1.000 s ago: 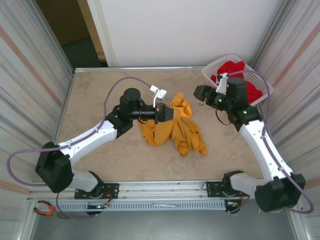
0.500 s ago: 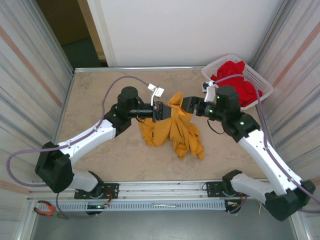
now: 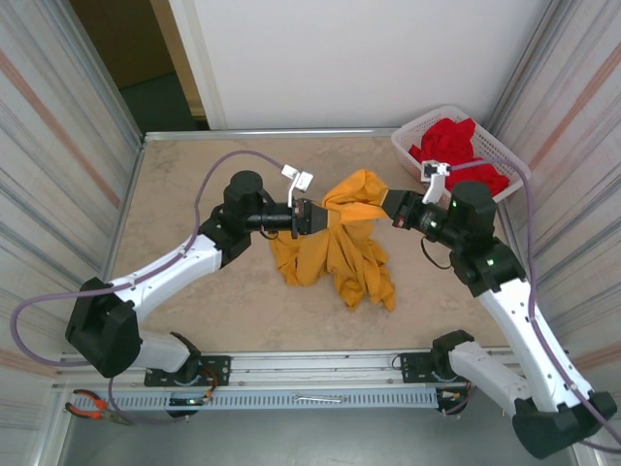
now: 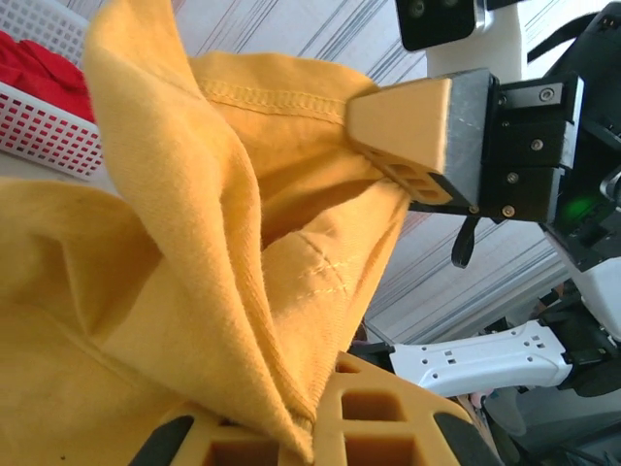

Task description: Fold the inside-out t-shirt

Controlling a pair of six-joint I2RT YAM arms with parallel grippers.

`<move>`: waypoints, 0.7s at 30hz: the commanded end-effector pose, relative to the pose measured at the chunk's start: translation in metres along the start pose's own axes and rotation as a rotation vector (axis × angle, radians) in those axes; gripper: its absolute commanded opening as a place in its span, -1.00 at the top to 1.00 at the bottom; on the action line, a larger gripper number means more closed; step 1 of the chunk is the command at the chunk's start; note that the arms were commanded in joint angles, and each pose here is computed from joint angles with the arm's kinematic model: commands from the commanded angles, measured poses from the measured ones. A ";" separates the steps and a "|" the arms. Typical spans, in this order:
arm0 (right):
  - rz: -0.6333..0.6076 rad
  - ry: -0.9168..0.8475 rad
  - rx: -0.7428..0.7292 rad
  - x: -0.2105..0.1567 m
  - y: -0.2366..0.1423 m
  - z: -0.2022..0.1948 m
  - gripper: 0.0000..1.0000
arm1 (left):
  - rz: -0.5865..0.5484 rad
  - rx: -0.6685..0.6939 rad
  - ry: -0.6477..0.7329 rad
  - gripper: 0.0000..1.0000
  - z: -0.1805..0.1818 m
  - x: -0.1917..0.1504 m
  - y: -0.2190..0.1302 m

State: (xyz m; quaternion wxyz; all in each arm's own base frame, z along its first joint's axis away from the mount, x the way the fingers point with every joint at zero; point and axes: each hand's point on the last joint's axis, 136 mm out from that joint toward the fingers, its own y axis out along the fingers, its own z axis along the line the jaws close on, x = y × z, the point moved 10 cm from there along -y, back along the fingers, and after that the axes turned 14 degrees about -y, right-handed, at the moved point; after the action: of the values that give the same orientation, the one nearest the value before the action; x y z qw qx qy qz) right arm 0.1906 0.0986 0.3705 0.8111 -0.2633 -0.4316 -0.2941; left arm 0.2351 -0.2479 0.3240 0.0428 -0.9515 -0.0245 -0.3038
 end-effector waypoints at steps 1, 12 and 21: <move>-0.123 -0.017 0.110 0.018 -0.009 0.010 1.00 | -0.059 0.003 0.029 1.00 -0.005 0.009 -0.014; -0.218 -0.076 0.177 0.057 -0.007 0.028 1.00 | -0.192 0.184 0.012 -0.24 0.000 0.013 -0.045; -0.280 -0.072 0.173 0.087 -0.006 0.039 1.00 | -0.122 0.459 -0.046 -0.33 0.051 -0.044 -0.057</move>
State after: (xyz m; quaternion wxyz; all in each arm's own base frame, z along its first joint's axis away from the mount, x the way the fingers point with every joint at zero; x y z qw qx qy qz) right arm 0.2092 0.1024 0.4399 0.7835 -0.1676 -0.4959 -0.3350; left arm 0.2320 -0.1914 0.2844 0.1787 -0.9339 -0.1505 -0.2707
